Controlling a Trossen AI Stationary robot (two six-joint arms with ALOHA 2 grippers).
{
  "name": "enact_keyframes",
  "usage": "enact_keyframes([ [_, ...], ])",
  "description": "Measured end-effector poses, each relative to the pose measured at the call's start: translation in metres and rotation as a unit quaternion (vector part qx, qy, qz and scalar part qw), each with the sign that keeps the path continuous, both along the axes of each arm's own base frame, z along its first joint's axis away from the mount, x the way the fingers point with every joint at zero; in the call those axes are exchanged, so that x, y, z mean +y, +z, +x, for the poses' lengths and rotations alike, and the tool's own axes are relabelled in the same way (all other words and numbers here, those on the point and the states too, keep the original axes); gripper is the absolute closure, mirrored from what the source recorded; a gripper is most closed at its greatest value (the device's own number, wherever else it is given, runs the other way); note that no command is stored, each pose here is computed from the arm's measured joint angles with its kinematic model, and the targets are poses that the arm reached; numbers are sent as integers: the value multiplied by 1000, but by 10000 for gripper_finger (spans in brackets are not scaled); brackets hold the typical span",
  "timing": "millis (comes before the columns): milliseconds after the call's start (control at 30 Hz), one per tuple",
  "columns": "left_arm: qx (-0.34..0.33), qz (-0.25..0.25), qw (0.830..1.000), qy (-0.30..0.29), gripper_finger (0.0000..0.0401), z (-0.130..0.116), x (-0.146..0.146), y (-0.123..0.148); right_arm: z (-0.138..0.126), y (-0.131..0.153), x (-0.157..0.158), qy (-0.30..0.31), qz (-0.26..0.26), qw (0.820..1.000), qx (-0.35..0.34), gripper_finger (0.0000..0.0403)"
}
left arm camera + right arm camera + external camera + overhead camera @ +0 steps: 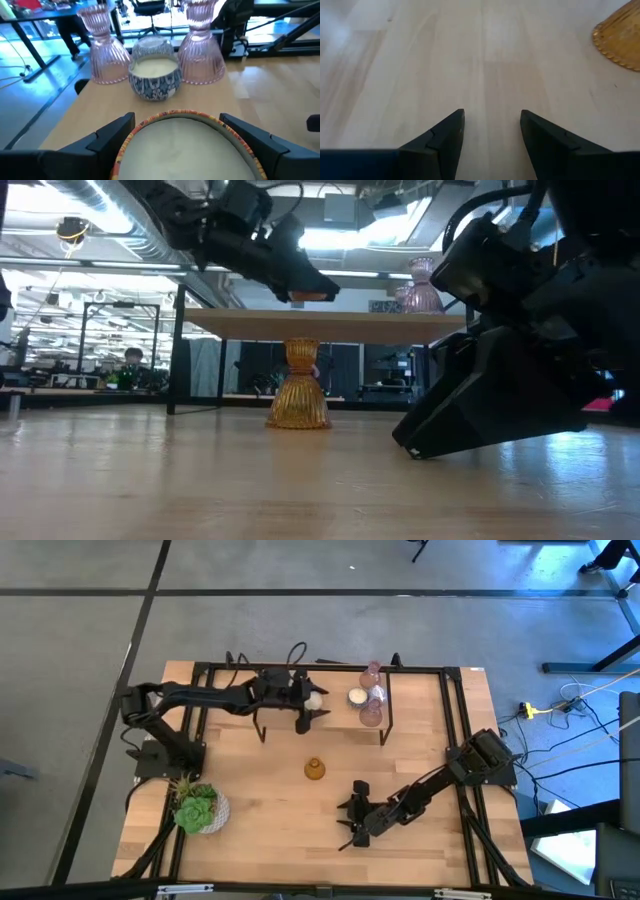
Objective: Pick & Place candle stick holders
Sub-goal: Adjust the yellow glass candle holder on the table
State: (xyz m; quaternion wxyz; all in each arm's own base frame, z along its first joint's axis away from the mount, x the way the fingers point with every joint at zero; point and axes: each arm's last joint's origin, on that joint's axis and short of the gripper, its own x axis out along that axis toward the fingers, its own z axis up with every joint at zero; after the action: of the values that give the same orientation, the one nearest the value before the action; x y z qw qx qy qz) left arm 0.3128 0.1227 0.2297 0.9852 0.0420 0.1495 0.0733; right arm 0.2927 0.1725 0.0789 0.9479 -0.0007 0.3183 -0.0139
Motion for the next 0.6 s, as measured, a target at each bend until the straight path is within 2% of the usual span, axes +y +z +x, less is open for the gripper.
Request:
enact_keyframes([
  [167, 20, -6, 1000, -4, 124, 20, 12, -13, 0, 0, -1, -7, -4, 1000, 1, 206],
  [400, 16, -11, 1000, -12, 124, 48, 23, -17, -3, -1, 3, -7, -6, 1000, 1, 206],
  [600, 19, -22, 1000, -4, 124, 57, 32, -18, -7, -1, 8, -6, -12, 1000, 1, 206],
])
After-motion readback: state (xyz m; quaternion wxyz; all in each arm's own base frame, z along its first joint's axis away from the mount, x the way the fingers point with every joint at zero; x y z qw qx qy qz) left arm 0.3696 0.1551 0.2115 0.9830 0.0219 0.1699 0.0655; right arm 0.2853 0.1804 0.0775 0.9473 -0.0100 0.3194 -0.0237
